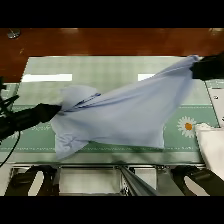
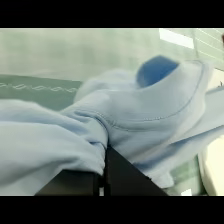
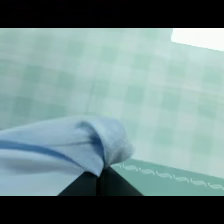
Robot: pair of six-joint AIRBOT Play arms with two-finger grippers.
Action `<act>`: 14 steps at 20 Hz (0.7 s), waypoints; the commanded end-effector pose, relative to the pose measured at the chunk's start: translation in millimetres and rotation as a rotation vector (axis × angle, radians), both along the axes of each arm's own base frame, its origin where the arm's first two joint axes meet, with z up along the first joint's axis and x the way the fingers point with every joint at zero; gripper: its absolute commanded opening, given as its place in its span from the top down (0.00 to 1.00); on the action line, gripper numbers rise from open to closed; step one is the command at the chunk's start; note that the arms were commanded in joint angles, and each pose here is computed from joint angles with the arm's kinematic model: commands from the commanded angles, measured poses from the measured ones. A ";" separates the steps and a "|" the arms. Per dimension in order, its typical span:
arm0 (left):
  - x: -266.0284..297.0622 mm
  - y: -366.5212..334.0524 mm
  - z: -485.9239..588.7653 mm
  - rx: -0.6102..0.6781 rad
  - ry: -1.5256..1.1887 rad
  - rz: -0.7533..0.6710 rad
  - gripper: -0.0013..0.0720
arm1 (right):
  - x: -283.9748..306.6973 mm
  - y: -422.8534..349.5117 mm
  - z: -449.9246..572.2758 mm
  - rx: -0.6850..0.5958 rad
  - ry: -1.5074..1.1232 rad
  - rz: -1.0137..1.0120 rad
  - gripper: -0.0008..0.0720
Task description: Fold the shirts.
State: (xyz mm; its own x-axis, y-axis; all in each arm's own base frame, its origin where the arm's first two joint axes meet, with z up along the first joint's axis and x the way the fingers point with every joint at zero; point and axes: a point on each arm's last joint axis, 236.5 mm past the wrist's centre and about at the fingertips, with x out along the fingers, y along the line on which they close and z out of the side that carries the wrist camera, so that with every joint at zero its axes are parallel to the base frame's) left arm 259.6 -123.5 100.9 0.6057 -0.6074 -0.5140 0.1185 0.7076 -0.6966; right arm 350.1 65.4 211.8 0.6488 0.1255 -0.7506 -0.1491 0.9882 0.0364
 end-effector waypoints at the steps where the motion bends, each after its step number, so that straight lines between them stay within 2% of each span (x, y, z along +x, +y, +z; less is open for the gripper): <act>1: 47.8 8.7 -54.9 0.017 0.037 0.107 0.95 | 81.9 -1.2 -66.4 0.061 0.073 -0.080 0.96; 4: 95.5 -3.6 -68.2 0.044 0.045 0.136 0.95 | 133.3 12.5 -99.1 0.201 0.146 -0.104 0.96; 7: 128.2 -29.7 -69.8 0.042 0.083 0.064 0.95 | 163.0 24.7 -118.4 0.340 0.194 -0.168 0.96; 8: 134.2 -38.5 -69.1 0.033 0.106 0.024 0.86 | 167.3 27.9 -121.0 0.381 0.206 -0.173 0.83; 9: 136.9 -46.1 -66.8 0.023 0.129 -0.022 0.44 | 169.3 30.7 -121.6 0.429 0.219 -0.176 0.35; 10: 134.9 -50.5 -63.7 0.007 0.163 -0.072 0.03 | 167.4 30.0 -119.7 0.452 0.228 -0.159 0.13; 12: 120.3 -29.4 -61.5 0.031 0.282 -0.153 0.02 | 148.3 1.7 -118.0 0.382 0.266 -0.116 0.13; 14: 98.0 36.0 -72.7 0.153 0.408 -0.132 0.02 | 102.1 -71.4 -129.6 0.199 0.406 -0.207 0.13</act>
